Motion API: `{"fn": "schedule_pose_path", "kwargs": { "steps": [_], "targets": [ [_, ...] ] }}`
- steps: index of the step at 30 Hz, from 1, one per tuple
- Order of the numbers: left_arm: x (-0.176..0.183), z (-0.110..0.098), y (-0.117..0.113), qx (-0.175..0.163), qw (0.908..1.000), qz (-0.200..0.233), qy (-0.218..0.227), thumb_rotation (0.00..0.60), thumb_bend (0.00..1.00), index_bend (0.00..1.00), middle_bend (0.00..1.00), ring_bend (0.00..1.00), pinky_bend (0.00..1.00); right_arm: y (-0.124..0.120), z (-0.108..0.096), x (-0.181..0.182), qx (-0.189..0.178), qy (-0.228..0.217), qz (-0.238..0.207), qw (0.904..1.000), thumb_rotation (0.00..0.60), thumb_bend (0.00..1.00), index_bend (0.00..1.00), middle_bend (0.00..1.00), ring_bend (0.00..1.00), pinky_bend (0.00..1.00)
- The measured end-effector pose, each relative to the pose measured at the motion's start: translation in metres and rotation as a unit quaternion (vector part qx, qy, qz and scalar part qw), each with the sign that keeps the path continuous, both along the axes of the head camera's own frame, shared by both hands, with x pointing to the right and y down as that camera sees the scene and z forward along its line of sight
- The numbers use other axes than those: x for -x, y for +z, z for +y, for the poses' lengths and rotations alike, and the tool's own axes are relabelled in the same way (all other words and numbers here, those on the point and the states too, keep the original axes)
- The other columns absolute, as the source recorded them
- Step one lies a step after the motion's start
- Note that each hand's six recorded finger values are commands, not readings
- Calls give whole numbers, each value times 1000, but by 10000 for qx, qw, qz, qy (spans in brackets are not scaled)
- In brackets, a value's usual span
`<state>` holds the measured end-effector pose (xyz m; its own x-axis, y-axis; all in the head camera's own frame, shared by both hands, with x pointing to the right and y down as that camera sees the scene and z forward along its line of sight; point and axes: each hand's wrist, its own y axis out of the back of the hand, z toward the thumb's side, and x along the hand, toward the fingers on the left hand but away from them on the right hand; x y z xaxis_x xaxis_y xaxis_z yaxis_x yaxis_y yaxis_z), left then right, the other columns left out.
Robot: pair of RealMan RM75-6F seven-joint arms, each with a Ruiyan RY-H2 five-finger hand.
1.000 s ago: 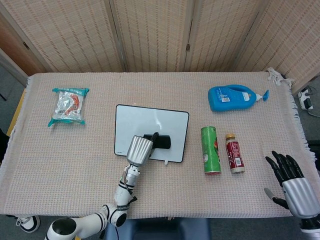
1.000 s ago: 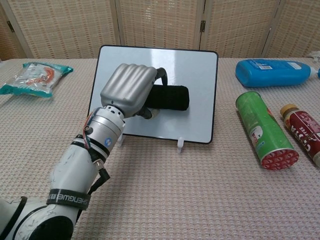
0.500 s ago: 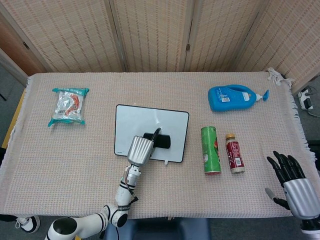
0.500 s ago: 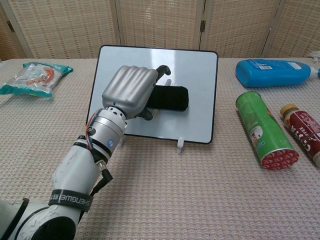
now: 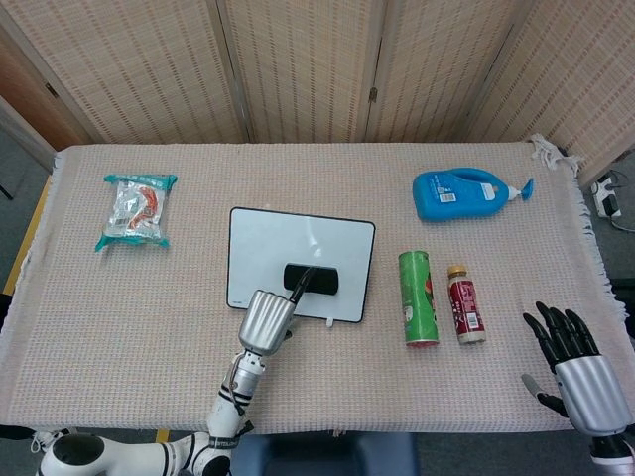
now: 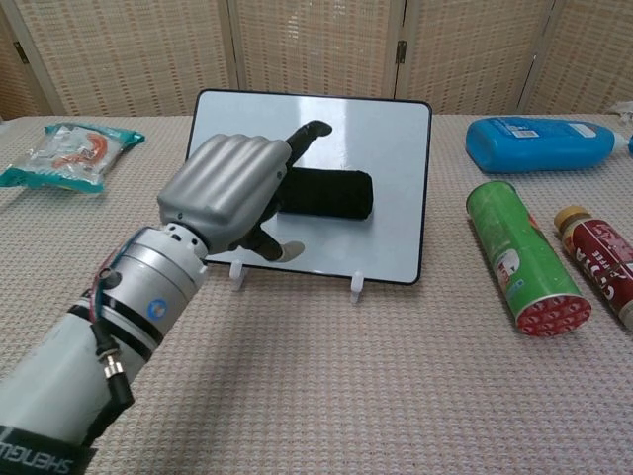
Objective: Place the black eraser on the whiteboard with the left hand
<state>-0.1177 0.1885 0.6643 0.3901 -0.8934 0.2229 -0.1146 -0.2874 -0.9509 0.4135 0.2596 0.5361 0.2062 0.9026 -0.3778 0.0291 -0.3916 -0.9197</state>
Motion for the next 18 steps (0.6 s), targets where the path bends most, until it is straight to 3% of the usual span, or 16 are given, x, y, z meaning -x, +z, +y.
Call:
{"fn": "schedule_pose_path", "kwargs": {
  "steps": [5,8,13,16,18],
  "targets": [
    [50,0,-19,333,9991,-266,44,600,205,90,1000,863,994,2,0,1,27,-15,32,10000,600,269,0,0,24,48],
    [91,2,-24,546,9964,-650,54,600,196,37,912,664,834,4,-1,2,37,-24,42,10000,600,269,0,0,24,48],
    [170,25,-34,990,9844,-1454,-56,600,194,0,383,238,310,7,-2,4,83,-75,82,9999,600,268,0,0,23,48],
    [216,49,-46,1282,9748,-1784,-391,600,194,0,190,74,126,11,-3,6,129,-126,111,9998,600,268,0,0,25,48],
    [236,63,-53,1382,9716,-1803,-664,600,184,0,134,30,71,14,-3,8,162,-162,124,9997,600,268,0,0,25,48]
  ]
}}
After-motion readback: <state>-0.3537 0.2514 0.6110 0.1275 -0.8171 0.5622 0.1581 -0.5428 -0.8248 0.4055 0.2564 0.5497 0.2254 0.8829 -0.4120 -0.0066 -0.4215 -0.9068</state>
